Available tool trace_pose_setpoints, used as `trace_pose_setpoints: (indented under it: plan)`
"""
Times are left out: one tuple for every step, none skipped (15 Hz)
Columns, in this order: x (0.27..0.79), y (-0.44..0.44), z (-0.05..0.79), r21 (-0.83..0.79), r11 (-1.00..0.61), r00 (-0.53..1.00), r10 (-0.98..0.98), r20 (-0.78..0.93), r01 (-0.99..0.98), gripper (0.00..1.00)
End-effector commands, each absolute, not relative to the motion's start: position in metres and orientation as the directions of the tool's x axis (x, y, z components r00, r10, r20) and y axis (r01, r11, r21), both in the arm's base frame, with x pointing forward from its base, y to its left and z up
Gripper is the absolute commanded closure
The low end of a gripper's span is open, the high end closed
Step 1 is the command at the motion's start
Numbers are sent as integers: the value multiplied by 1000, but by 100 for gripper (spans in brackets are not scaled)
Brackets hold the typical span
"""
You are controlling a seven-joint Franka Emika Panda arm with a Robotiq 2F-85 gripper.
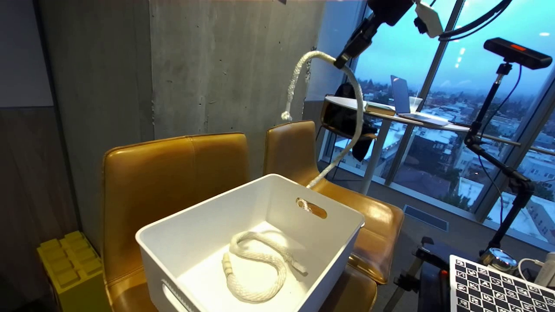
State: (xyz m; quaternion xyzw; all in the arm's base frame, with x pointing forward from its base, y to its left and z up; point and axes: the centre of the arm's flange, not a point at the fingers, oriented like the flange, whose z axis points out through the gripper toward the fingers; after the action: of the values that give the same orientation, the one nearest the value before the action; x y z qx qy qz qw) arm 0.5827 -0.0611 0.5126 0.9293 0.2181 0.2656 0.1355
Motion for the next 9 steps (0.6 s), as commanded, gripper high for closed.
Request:
trace_pose_setpoints:
  plan:
    - [592,-10,552,350,-870,743,483,464,347,97]
    - [596,8,560,353,-865,732,493,470,356,97]
    - [599,21,563,348,-863,726,499,473,367,97]
    - [601,38,563,344,-859,720,507,474,378,97]
    - [603,52,559,343,-854,714,516,472,391,97]
    - [605,65,553,343,-848,710,527,467,404,97]
    - [606,76,549,342,-843,706,536,464,415,97]
    - [609,85,542,343,-836,702,547,457,428,97]
    - [612,92,536,343,-831,700,555,450,438,97]
